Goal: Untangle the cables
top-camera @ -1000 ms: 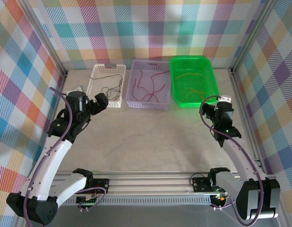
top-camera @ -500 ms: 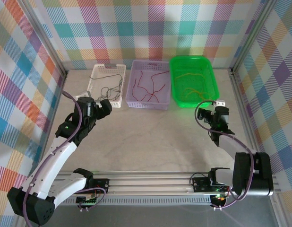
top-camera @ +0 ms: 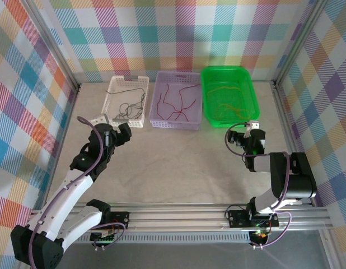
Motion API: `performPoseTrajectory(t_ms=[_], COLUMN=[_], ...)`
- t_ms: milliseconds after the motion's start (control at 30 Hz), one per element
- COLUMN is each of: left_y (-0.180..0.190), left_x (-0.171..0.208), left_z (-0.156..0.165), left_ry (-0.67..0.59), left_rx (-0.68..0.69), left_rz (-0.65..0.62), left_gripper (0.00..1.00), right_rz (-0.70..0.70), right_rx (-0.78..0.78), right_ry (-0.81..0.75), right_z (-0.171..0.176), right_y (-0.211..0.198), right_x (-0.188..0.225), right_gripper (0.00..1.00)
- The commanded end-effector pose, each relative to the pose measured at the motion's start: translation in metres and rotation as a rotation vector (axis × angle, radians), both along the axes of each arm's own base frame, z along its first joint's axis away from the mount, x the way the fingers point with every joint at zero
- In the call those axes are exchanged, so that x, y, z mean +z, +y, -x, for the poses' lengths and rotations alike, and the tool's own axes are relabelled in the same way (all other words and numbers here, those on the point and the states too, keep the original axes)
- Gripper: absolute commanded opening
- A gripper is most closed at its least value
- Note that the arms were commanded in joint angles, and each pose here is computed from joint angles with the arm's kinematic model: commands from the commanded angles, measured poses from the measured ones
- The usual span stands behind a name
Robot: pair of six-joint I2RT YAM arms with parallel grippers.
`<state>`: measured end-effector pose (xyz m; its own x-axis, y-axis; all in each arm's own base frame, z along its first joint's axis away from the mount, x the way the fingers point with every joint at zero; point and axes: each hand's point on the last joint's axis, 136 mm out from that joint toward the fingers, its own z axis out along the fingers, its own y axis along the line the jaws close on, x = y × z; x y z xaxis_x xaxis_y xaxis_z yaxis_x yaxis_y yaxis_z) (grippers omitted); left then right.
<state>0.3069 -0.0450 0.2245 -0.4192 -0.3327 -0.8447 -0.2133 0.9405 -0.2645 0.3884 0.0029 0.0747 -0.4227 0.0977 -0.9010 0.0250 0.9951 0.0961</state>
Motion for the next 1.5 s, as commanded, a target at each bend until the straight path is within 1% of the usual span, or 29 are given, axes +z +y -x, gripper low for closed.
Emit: performPoseTrajectory(t_ms=[0,33,200,233,300,367,467,500,567,733,867,933,1033,1100,1167,1267,1400,1467], left_y=[-0.001,0.001,0.019,0.021,0.03,0.035,0.046,0.052,0.055,0.069,0.076,0.075,0.069,0.072,0.077,0.076,0.058,0.055], left_x=[0.009,0.005,-0.016,-0.023,-0.032,-0.037,-0.048,-0.053,-0.061,-0.079,-0.093,-0.098,-0.107,-0.111,-0.112,-0.125,-0.137,-0.143], left_z=[-0.006,-0.007,-0.006,-0.006,-0.006,-0.008,-0.012,-0.013,-0.017,-0.029,-0.038,-0.045,-0.056,-0.062,-0.068,-0.074,-0.084,-0.085], left_ry=[-0.071,-0.071,-0.086,-0.075,-0.054,-0.063,-0.067,-0.057,-0.046,-0.048,-0.057,-0.064,-0.058,-0.06,-0.08,-0.075,-0.057,-0.067], left_rx=[-0.008,-0.011,0.011,0.019,0.056,0.073,0.094,0.11,0.098,0.111,0.13,0.118,0.081,0.1,0.135,0.126,0.004,-0.013], left_rz=[-0.031,-0.06,-0.246,-0.264,-0.259,-0.272,-0.337,-0.338,-0.341,-0.342,-0.305,-0.278,-0.283,-0.284,-0.249,-0.239,-0.238,-0.238], left_gripper=[1.0,1.0,1.0,1.0,1.0,1.0,1.0,1.0,1.0,1.0,1.0,1.0,1.0,1.0,1.0,1.0,1.0,1.0], right_rz=[0.021,0.035,0.043,0.046,0.049,0.049,0.049,0.049,0.049,0.049,0.049,0.049,0.05,0.05,0.048,0.049,0.05,0.05], right_rx=[-0.002,-0.032,-0.038,-0.039,-0.04,-0.04,-0.041,-0.04,-0.041,-0.041,-0.039,-0.04,-0.04,-0.04,-0.04,-0.04,-0.04,-0.04], right_ry=[-0.085,-0.086,-0.081,-0.084,-0.086,-0.084,-0.084,-0.082,-0.085,-0.082,-0.082,-0.082,-0.082,-0.082,-0.082,-0.082,-0.083,-0.082], right_z=[-0.006,-0.007,-0.007,-0.007,-0.007,-0.007,-0.007,-0.007,-0.007,-0.007,-0.007,-0.007,-0.007,-0.007,-0.007,-0.007,-0.007,-0.007], right_y=[0.001,-0.002,-0.002,-0.002,-0.001,-0.001,-0.001,-0.001,-0.002,-0.001,-0.001,-0.001,-0.001,-0.001,-0.001,-0.001,-0.001,-0.001], right_x=[0.019,0.019,0.018,0.019,0.019,0.019,0.019,0.018,0.019,0.018,0.018,0.018,0.018,0.018,0.018,0.018,0.018,0.018], right_gripper=[1.0,1.0,1.0,1.0,1.0,1.0,1.0,1.0,1.0,1.0,1.0,1.0,1.0,1.0,1.0,1.0,1.0,1.0])
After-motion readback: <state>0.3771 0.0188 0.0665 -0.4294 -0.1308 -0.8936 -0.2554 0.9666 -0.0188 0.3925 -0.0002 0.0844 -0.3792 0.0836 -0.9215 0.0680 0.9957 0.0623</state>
